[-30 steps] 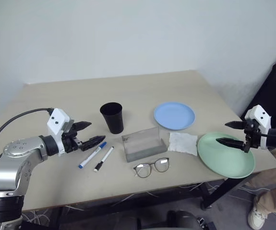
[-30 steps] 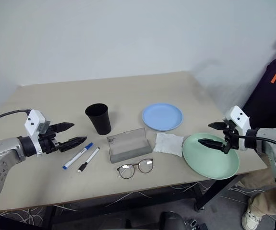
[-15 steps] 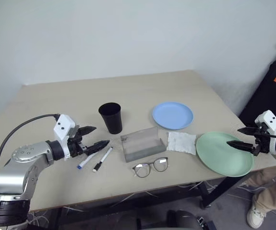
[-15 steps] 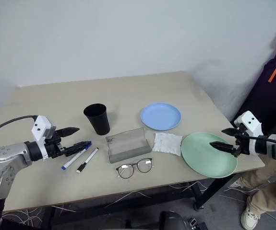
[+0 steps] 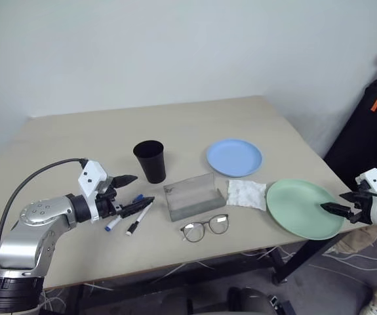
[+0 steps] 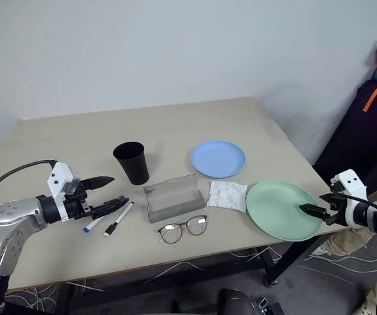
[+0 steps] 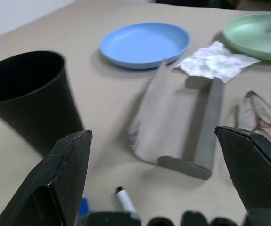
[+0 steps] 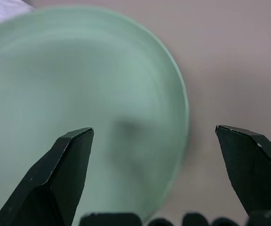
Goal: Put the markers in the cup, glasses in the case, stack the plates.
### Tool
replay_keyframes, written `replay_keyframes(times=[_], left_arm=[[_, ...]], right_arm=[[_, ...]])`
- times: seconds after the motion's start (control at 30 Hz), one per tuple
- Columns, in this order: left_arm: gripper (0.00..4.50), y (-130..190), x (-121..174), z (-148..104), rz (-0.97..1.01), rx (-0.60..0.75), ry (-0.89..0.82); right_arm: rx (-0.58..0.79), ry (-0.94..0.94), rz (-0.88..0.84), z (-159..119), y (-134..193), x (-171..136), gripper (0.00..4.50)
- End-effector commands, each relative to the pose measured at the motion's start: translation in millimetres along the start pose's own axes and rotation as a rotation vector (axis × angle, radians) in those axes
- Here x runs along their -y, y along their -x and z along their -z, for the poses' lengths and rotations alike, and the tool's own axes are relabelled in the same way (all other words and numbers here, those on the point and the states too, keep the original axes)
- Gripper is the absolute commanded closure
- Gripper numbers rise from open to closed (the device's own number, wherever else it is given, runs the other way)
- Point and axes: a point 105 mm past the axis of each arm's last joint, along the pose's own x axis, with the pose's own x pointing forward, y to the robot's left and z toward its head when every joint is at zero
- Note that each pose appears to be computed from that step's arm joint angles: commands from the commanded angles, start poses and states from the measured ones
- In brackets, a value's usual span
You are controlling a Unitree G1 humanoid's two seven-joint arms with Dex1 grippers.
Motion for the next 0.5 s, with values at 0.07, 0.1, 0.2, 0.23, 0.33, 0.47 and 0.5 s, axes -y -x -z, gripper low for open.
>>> replay_keyframes(times=[0.07,0.1,0.2,0.23,0.33,0.47,0.5], left_arm=[[0.07,1,2,-12,0.016,0.021,-0.072],[0.07,2,1,-12,0.016,0.021,-0.073],[0.00,2,1,-12,0.013,0.020,-0.075],[0.00,1,1,-11,0.011,0.020,-0.075],[0.00,1,1,-10,0.007,0.019,-0.073],[0.00,0,2,-9,0.003,0.018,-0.069],[0.00,1,2,-9,0.001,0.018,-0.069]], right_arm=[[0.040,-0.122,0.007,-8,-2,3,0.00],[0.039,-0.137,0.000,-8,-3,2,0.00],[0.038,-0.157,-0.015,-9,-6,-1,0.38],[0.040,-0.162,-0.017,-10,-7,-1,0.57],[0.057,-0.183,-0.027,-13,-10,-3,1.63],[0.056,-0.220,-0.039,-15,-13,-5,3.02],[0.055,-0.226,-0.041,-15,-13,-5,3.41]])
